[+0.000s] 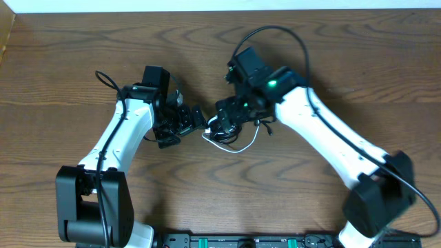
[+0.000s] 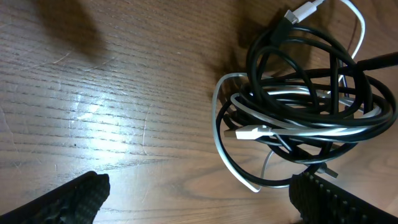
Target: Untangle cables
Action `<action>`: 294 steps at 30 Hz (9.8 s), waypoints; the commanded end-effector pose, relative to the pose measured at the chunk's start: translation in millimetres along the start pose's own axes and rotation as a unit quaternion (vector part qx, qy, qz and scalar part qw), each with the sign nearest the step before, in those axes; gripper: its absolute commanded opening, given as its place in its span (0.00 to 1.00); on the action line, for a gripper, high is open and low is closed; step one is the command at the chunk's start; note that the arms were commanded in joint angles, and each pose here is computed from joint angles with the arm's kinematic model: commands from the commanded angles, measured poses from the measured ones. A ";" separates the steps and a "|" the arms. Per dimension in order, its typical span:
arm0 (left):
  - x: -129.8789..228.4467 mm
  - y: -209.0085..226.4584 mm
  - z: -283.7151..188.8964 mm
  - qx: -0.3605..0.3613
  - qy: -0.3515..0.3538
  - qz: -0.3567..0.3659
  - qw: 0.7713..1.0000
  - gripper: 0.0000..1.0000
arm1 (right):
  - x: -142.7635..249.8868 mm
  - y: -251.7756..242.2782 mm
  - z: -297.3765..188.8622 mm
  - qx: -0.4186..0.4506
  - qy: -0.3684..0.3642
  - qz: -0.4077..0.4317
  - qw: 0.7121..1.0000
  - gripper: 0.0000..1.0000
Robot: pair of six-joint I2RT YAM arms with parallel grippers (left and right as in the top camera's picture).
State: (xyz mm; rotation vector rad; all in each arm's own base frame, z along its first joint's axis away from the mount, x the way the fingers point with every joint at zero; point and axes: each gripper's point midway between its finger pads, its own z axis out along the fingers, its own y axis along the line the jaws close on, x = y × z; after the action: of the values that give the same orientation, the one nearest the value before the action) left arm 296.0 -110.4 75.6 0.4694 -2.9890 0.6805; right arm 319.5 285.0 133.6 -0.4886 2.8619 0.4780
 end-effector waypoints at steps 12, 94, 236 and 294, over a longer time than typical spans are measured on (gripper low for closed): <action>1.9 13.5 3.6 -0.029 -0.001 -0.006 1.000 0.98 | 4.2 -18.8 61.2 0.025 0.044 0.005 0.999 0.47; -0.2 19.5 3.6 -0.045 -0.008 -0.007 0.999 0.98 | -28.1 22.8 -140.1 -0.004 -0.170 -0.065 0.983 0.01; 1.2 20.3 3.6 -0.047 -0.006 -0.010 0.999 0.98 | -105.4 -28.9 -436.9 0.196 -0.574 0.047 0.794 0.01; 1.2 20.3 3.6 -0.047 -0.006 -0.010 0.999 0.98 | -42.0 -161.3 -151.7 0.118 0.005 0.126 0.985 0.99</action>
State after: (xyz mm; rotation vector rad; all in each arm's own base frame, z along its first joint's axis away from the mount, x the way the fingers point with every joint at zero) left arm 290.5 -97.2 66.1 0.4909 -3.0081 0.5542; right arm 402.0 66.7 245.0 0.0889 2.8998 -0.0580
